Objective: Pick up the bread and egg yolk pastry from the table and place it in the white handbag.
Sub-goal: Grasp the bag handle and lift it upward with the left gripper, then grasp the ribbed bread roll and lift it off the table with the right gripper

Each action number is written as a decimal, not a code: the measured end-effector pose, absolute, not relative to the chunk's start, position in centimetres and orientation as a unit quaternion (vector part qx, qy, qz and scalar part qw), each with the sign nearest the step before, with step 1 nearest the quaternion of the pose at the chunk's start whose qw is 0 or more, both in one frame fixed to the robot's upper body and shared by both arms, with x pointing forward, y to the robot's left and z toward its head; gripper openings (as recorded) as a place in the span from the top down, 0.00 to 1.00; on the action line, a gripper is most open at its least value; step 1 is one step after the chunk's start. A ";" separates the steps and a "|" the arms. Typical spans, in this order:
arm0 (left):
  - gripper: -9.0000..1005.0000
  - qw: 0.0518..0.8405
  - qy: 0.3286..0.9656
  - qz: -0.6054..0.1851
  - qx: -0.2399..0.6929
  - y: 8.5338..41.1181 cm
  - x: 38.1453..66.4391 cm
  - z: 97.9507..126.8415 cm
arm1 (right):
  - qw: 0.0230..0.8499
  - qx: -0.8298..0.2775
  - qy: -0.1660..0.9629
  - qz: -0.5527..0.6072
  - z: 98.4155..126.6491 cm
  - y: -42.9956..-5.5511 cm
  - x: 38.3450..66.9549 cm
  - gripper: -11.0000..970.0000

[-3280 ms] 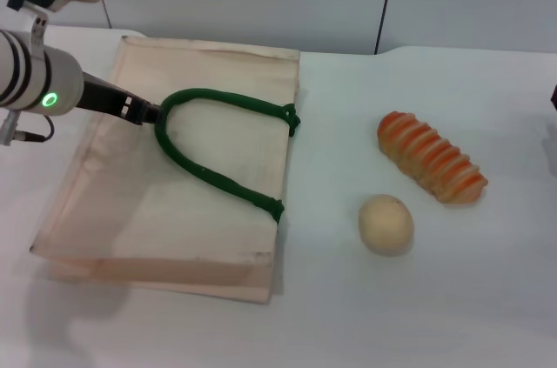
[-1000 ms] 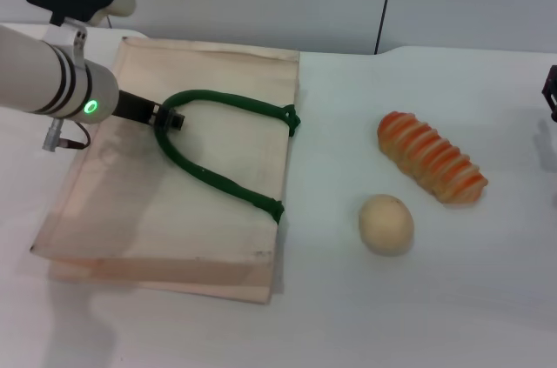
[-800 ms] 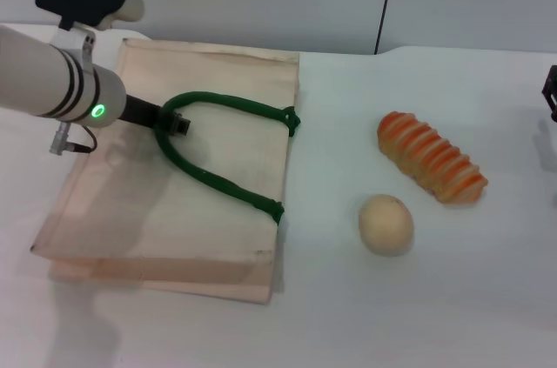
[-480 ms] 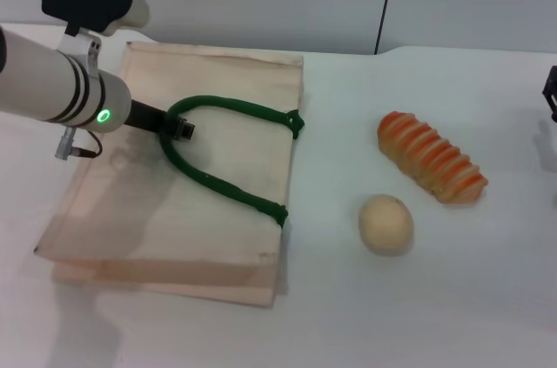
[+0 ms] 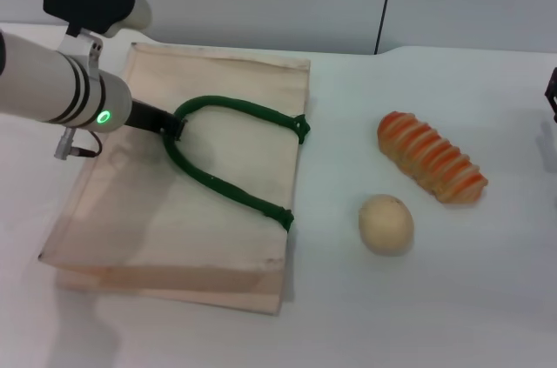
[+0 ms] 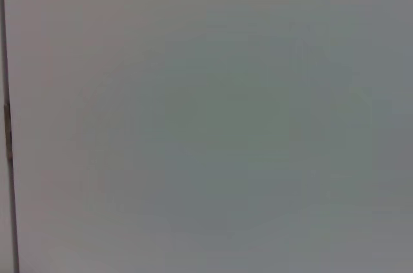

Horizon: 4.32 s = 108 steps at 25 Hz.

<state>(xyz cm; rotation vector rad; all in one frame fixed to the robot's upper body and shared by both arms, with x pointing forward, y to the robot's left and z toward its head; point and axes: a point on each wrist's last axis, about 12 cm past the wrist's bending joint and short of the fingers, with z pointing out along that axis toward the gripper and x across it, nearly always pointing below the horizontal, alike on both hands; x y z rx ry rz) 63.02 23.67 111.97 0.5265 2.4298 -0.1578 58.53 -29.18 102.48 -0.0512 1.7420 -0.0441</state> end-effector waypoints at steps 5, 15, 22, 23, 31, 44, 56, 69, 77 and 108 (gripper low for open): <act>0.85 0.336 0.918 -0.057 0.203 23.9 62.9 112.9 | 0.644 -0.023 0.765 -0.019 102.5 -29.1 58.6 0.34; 0.87 0.380 0.896 -0.050 0.224 24.5 61.3 117.1 | 0.644 -0.043 0.764 -0.010 102.5 -28.4 58.6 0.34; 0.87 0.427 0.866 -0.042 0.256 24.1 59.6 121.5 | 0.645 -0.048 0.763 -0.005 102.7 -28.1 58.8 0.34; 0.87 0.433 0.863 -0.041 0.259 24.1 59.4 122.1 | 0.645 -0.048 0.763 -0.004 102.7 -28.1 58.8 0.33; 0.87 0.463 0.836 -0.060 0.289 23.5 58.0 125.7 | 0.642 -0.048 0.765 -0.003 102.6 -28.2 58.8 0.33; 0.87 0.507 0.796 -0.086 0.319 24.7 55.3 130.2 | 0.634 -0.048 0.772 -0.007 102.4 -28.4 58.8 0.33; 0.87 0.522 0.783 -0.096 0.325 25.0 54.2 131.7 | 0.630 -0.044 0.775 -0.009 102.1 -28.7 58.5 0.33; 0.87 0.531 0.778 -0.099 0.321 26.1 54.0 132.8 | 0.627 -0.075 0.774 0.033 102.1 -27.7 58.3 0.33; 0.87 0.544 0.762 -0.117 0.330 26.8 53.3 133.4 | 0.647 -0.097 0.754 0.052 102.6 -27.1 58.0 0.33; 0.87 0.550 0.772 -0.094 0.306 28.7 53.3 133.3 | 0.649 -0.218 0.719 0.123 102.6 -25.7 55.8 0.32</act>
